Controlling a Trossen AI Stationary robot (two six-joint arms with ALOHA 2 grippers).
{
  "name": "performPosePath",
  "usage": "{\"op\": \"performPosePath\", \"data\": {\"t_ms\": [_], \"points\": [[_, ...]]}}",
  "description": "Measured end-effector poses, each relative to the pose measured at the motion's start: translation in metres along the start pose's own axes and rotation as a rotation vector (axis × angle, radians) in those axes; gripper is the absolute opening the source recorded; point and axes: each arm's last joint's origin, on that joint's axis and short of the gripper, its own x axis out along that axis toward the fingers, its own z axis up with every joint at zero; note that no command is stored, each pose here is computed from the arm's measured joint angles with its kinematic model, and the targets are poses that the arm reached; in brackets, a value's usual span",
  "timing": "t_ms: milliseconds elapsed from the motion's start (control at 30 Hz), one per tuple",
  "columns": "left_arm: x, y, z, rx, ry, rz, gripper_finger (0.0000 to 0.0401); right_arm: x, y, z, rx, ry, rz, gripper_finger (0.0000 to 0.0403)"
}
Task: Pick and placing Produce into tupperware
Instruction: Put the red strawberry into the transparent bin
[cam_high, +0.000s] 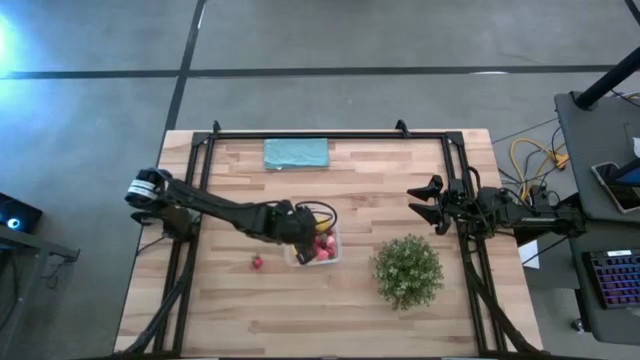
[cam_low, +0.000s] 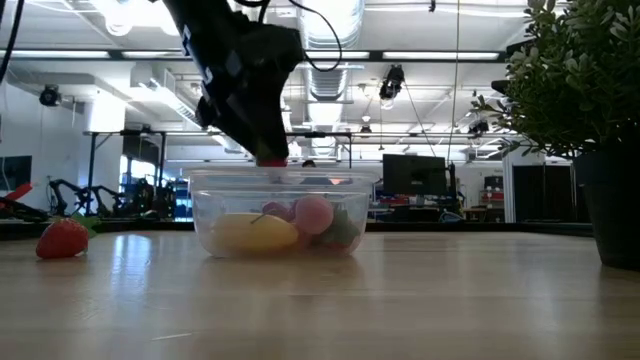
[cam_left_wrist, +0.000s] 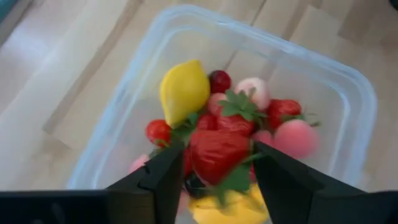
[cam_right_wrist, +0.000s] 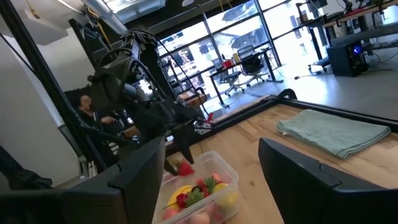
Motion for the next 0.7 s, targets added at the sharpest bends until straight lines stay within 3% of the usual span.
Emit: {"op": "performPosePath", "data": {"t_ms": [300, 400, 533, 700], "points": [[-0.013, -0.006, 0.010, -0.011, 0.004, -0.064, 0.0251, 0.000, 0.000, 0.000, 0.000, 0.000, 0.000, 0.0246], [-0.021, -0.004, 0.003, 0.030, 0.120, -0.039, 0.0259, 0.000, 0.000, 0.000, 0.000, 0.000, 0.000, 0.0247], [-0.032, 0.001, -0.024, 0.072, 0.344, 0.061, 0.0260, 0.000, 0.000, 0.000, 0.000, 0.000, 0.000, 0.0249], [-0.038, -0.002, -0.055, 0.032, 0.511, 0.103, 0.0260, 0.000, 0.000, 0.000, 0.000, 0.000, 0.000, 0.0246]]}}
